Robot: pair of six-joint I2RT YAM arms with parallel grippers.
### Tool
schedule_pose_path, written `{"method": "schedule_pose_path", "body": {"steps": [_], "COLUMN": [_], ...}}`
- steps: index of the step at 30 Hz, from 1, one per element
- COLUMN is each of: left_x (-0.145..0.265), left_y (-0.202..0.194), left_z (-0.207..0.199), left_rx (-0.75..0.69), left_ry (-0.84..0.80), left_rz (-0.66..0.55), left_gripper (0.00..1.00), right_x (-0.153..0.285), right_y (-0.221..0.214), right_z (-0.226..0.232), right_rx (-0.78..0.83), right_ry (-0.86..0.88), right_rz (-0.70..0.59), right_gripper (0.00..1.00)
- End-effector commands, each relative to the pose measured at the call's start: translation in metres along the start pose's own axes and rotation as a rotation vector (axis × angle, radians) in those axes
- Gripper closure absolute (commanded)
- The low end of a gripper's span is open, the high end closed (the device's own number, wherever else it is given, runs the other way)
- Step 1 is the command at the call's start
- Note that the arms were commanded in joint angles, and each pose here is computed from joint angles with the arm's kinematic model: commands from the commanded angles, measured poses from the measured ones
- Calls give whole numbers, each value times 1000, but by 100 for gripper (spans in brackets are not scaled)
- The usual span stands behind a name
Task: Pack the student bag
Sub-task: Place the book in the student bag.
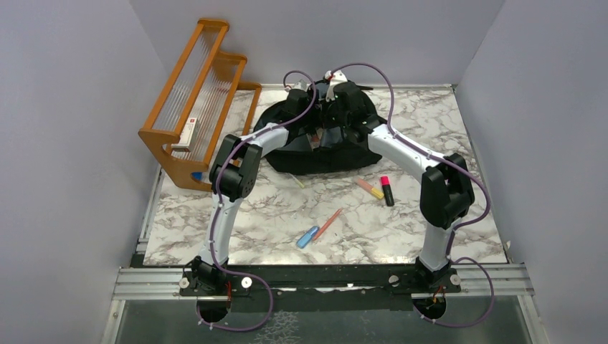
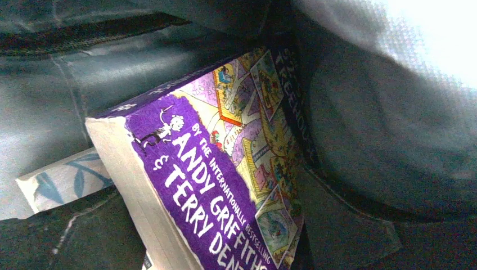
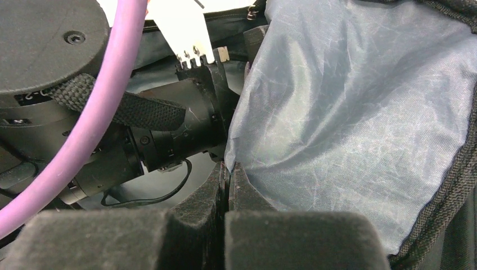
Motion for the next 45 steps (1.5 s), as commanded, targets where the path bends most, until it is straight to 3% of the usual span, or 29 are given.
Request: {"method": "schedule_pose_path", "body": {"steps": [1,8,15,29,37,45], "left_x": [20,34,62,163,199,202], "left_y": [21,29,36,61,63,67], "left_z": [-41,-42,-43,-84,-71,-52], "left_rx": [-120,-154,-178,-235,-221,-247], "left_ry": [-19,16,45,-76,-101,-29], "left_rz": [-55,-65,-84,-141,-107,-116], "left_gripper": [8,1,1,1,3,8], "right_x": [13,13,14,20,25,25], "right_y": [30,25,22,33,26,20], "right_z": [9,5,0,-60,-105,-108], "right_rx": [-11,1,22,40,34,19], "right_ry": [39,35,23,-125,-195,-182], "right_rz": [-90,-75,-64,-54,-38,-26], "right_gripper": [99,100,99,99,100,100]}}
Point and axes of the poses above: each gripper's point midway between its finger pads, its own x axis back along the fingers, its own z axis along the line the jaws close on, y = z × x, the point moved 1 cm from there along x, back along the fingers, and after that the axes turned 7 degrees about x, right-handed, at the moved point
